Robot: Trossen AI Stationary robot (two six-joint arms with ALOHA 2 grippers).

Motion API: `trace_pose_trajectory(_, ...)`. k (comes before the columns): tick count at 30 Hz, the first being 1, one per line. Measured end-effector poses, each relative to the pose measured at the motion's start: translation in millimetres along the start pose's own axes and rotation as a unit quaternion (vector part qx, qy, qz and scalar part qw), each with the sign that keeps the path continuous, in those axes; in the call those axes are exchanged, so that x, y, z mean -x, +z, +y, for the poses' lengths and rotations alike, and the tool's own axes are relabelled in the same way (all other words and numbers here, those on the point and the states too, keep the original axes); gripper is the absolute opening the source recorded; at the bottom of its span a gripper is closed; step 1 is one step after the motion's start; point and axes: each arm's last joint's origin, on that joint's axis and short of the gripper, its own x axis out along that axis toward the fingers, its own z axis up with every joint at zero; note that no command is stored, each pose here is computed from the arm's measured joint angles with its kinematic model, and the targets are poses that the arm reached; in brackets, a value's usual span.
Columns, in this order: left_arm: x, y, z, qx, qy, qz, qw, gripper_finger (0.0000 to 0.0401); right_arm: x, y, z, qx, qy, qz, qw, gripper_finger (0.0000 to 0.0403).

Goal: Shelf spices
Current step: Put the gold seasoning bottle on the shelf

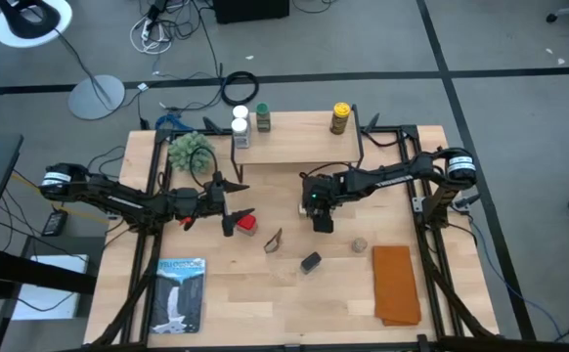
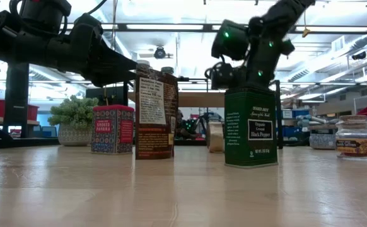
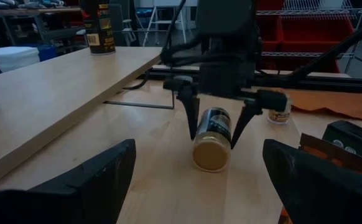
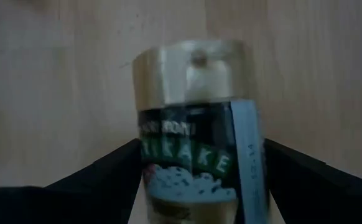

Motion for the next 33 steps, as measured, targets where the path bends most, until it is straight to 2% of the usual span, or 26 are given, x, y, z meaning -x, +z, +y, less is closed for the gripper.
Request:
trace_pose_trajectory(3,0.0,0.0,0.0,0.000,0.000,0.000,1.000,0.0357,-8.0,-12.3,-1.7,-0.007,0.003,0.004,1.000,0.0305)
trace_pose_trajectory(7,0.0,-0.1,0.0,0.000,0.000,0.000,1.000,0.0357,-9.9,-16.6,-2.2,-0.027,0.005,0.011,1.000,0.0270)
trace_pose_trajectory(11,0.0,-0.1,0.0,0.000,0.000,0.000,1.000,0.0357,-7.3,-14.1,4.8,-0.031,0.010,0.018,0.999,0.0271)
trace_pose_trajectory(14,0.0,-0.1,0.0,0.000,0.000,0.000,1.000,0.0357,-0.6,-8.6,10.9,-0.035,0.015,0.027,0.999,0.0271)
trace_pose_trajectory(18,0.0,-0.1,0.0,0.002,0.000,0.000,1.000,0.0357,23.5,-2.5,19.7,-0.037,0.004,0.027,0.999,0.0271)
trace_pose_trajectory(22,0.0,-0.2,-0.1,0.003,-0.001,0.001,1.000,0.0357,64.8,4.4,30.8,-0.046,-0.026,-0.034,0.998,0.0271)
trace_pose_trajectory(26,0.0,-0.2,-0.1,0.003,-0.002,0.001,1.000,0.0357,113.7,3.3,41.8,-0.060,-0.014,-0.115,0.991,0.0271)
trace_pose_trajectory(30,0.0,-0.2,-0.1,0.003,-0.002,0.001,1.000,0.0357,151.6,-1.2,49.0,-0.058,-0.042,-0.191,0.979,0.0271)
trace_pose_trajectory(33,0.0,-0.1,-0.1,0.003,-0.002,0.001,1.000,0.0357,165.2,3.9,50.4,-0.060,-0.092,-0.256,0.961,0.0271)
